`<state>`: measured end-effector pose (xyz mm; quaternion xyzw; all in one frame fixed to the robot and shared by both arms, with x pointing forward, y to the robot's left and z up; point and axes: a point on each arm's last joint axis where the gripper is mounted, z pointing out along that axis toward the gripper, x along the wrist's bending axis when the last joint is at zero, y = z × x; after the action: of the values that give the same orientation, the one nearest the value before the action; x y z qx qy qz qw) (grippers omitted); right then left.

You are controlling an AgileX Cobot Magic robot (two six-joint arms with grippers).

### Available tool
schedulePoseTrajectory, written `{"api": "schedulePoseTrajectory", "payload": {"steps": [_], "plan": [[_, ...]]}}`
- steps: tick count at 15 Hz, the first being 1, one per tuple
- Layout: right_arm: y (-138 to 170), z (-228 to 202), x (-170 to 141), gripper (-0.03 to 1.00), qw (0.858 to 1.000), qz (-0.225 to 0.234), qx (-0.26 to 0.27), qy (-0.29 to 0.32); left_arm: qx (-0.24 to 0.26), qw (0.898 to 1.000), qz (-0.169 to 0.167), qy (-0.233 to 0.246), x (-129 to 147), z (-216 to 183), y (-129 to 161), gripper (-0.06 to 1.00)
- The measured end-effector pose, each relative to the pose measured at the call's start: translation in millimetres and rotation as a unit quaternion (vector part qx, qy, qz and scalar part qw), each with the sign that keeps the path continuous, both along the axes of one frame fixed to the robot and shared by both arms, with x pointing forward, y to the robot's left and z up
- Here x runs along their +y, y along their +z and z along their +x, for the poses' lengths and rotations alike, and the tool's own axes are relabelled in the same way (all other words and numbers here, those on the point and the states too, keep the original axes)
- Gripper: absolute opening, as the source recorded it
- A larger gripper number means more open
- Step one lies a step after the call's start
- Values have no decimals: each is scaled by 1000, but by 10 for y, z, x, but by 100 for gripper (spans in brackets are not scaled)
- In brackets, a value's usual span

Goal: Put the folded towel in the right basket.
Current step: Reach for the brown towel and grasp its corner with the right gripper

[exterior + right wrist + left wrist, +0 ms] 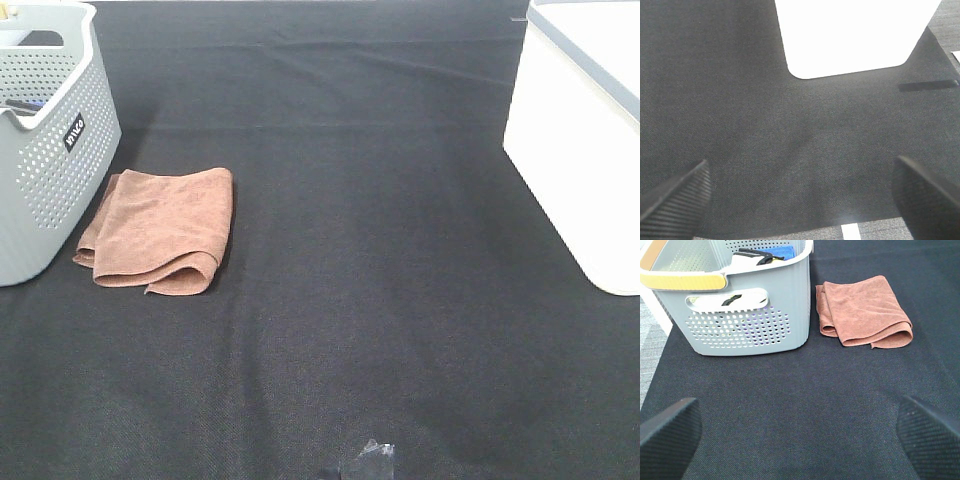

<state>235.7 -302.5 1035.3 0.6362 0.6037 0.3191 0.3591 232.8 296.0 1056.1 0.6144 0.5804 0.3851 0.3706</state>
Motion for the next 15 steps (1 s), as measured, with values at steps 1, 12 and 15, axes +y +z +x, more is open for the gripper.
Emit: {"api": "schedulePoseTrajectory", "payload": {"steps": [1, 12, 15], "plan": [[0, 0, 0, 94, 1000, 0, 0, 0, 0, 1000, 0, 0, 0, 0, 0, 99], [0, 0, 0, 94, 1000, 0, 0, 0, 0, 1000, 0, 0, 0, 0, 0, 99], [0, 0, 0, 94, 1000, 0, 0, 0, 0, 1000, 0, 0, 0, 0, 0, 99]]}}
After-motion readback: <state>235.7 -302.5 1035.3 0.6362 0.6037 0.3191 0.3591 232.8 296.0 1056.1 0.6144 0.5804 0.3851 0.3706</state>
